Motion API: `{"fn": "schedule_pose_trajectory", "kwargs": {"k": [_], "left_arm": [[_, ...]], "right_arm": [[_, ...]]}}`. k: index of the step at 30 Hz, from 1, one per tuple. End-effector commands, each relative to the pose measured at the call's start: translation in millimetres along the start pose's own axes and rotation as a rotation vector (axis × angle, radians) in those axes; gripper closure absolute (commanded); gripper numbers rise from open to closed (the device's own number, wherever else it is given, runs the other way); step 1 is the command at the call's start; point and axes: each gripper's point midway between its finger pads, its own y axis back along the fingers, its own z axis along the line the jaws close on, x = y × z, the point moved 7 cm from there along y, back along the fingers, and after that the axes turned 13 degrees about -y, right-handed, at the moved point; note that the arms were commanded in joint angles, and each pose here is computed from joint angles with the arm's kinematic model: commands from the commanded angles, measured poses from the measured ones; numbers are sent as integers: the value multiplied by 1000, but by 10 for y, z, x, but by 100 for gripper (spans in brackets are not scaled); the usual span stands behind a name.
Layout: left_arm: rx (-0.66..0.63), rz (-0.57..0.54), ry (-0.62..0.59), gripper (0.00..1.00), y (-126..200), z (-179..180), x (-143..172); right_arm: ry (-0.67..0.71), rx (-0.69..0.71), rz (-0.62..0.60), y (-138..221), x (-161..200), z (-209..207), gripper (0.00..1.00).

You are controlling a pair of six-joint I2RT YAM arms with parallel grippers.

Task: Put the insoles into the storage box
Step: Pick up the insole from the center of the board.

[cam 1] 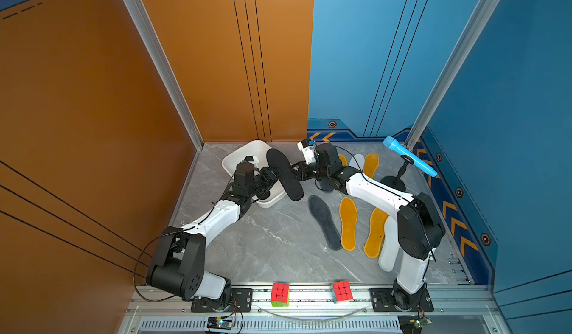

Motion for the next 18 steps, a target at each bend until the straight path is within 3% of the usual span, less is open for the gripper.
{"fn": "schedule_pose_trajectory", "kwargs": {"k": [1,5,7,13,15,18], "left_arm": [[34,-22,-27,74,-29,-108,-81],[36,-18,-23,84,-37,-110,-77],[36,-14,-21,100,-43,-105,-70],[42,-12,-15,100,-55,-112,-80],[40,-28,-9,100,-38,-109,-112],[39,-69,11,100,9,-74,-180]], "right_arm": [[1,-24,-18,-12,-58,53,100],[-1,-26,-15,-30,-52,43,100],[-2,-31,-17,-39,-58,49,100],[-5,-43,-15,-62,-89,62,100],[-11,-38,-25,-44,-119,49,86],[-21,-31,-43,14,-183,5,78]]}}
